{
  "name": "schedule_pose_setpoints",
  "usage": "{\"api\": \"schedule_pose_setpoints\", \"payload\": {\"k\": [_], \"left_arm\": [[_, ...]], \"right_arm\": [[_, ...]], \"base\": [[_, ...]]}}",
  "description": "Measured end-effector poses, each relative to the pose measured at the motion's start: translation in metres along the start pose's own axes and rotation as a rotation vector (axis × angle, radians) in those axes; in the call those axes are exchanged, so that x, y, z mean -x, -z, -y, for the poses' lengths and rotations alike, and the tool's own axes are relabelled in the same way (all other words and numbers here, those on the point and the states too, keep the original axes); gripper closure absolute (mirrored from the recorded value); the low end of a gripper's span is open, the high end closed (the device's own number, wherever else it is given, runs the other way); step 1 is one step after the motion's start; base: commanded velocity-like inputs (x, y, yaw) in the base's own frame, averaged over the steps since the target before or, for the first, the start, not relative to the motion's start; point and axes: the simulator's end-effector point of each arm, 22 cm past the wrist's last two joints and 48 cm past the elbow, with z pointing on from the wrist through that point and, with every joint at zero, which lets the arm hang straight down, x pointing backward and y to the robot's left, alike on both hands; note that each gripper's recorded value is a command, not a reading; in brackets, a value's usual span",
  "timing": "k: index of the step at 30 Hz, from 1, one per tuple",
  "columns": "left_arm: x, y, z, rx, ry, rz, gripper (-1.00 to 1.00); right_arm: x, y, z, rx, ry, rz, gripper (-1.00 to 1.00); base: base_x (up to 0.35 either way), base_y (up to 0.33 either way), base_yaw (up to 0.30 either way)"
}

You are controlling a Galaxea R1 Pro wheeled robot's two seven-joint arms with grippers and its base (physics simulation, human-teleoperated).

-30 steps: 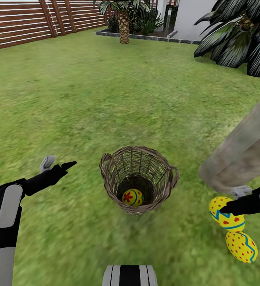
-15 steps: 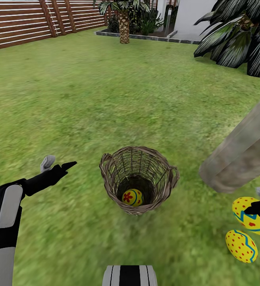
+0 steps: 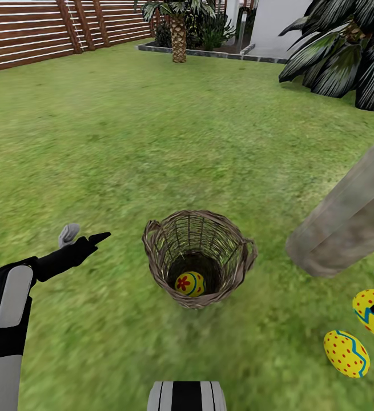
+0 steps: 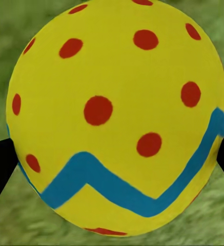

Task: Take the three Easter eggs out of the wicker basket on the lawn in the garden, then place them on the lawn next to a single tree (choose any tree) so that all three eggs are next to the same tree and none are left in the basket.

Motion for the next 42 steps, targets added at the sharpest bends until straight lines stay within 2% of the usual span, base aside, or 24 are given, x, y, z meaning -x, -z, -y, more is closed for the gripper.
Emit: {"api": "schedule_pose_setpoints", "payload": {"k": [2,4,6,10,12,19,21,23,28,31,34,36,38,41,42], "left_arm": [[0.0,0.0,0.0,0.0,-0.001,-0.001,-1.0],[-0.001,0.0,0.0,0.001,-0.001,-0.002,-1.0],[-0.001,0.0,0.0,0.001,-0.001,-0.001,-1.0],[0.0,0.0,0.001,-0.001,-0.002,-0.001,-1.0],[0.0,0.0,0.001,-0.002,-0.002,0.0,-1.0],[0.0,0.0,0.001,-0.002,-0.001,0.001,-1.0],[0.001,0.001,0.002,-0.003,-0.002,0.002,-1.0],[0.002,0.001,0.003,-0.004,-0.003,0.003,-1.0],[0.004,0.003,0.006,-0.008,-0.006,0.008,-1.0],[0.005,0.004,0.008,-0.01,-0.008,0.01,-1.0],[0.006,0.005,0.009,-0.013,-0.01,0.013,-1.0],[0.006,0.005,0.01,-0.013,-0.01,0.014,-1.0],[0.006,0.006,0.01,-0.013,-0.01,0.014,-1.0],[0.006,0.005,0.011,-0.016,-0.012,0.012,-1.0],[0.006,0.005,0.011,-0.015,-0.013,0.011,-1.0]], "right_arm": [[-0.001,-0.002,-0.001,0.041,-0.016,0.005,1.0],[-0.003,-0.004,-0.001,0.06,-0.004,0.004,1.0],[0.002,-0.006,-0.002,0.083,-0.004,0.033,1.0],[0.004,-0.007,0.001,0.09,-0.013,0.05,1.0],[0.005,-0.008,-0.001,0.116,-0.02,0.057,1.0],[0.002,-0.018,0.037,0.193,-0.112,0.165,1.0],[-0.005,-0.021,0.034,0.248,-0.132,0.164,1.0],[-0.006,-0.021,0.03,0.271,-0.137,0.165,1.0],[-0.019,-0.036,0.038,0.254,-0.189,0.15,1.0],[-0.009,-0.037,0.036,0.253,-0.168,0.205,1.0],[-0.004,-0.036,0.035,0.256,-0.158,0.229,1.0],[0.008,-0.035,0.033,0.255,-0.127,0.289,1.0],[0.02,-0.041,0.018,0.269,-0.1,0.336,1.0],[0.024,-0.067,-0.011,0.284,-0.1,0.371,1.0],[0.031,-0.075,-0.024,0.286,-0.087,0.411,1.0]], "base": [[-0.078,-0.256,0.0],[-0.083,-0.266,0.0],[-0.029,-0.131,0.0],[-0.003,-0.019,0.0],[0.0,-0.117,0.0],[0.0,-0.02,-0.012],[0.0,0.0,-0.168],[0.0,0.0,-0.196],[0.0,0.0,-0.205],[0.0,0.0,-0.206],[0.0,0.0,-0.161],[0.0,0.0,-0.034],[0.0,0.0,-0.008],[0.0,0.0,-0.001],[0.0,0.0,0.0]]}}
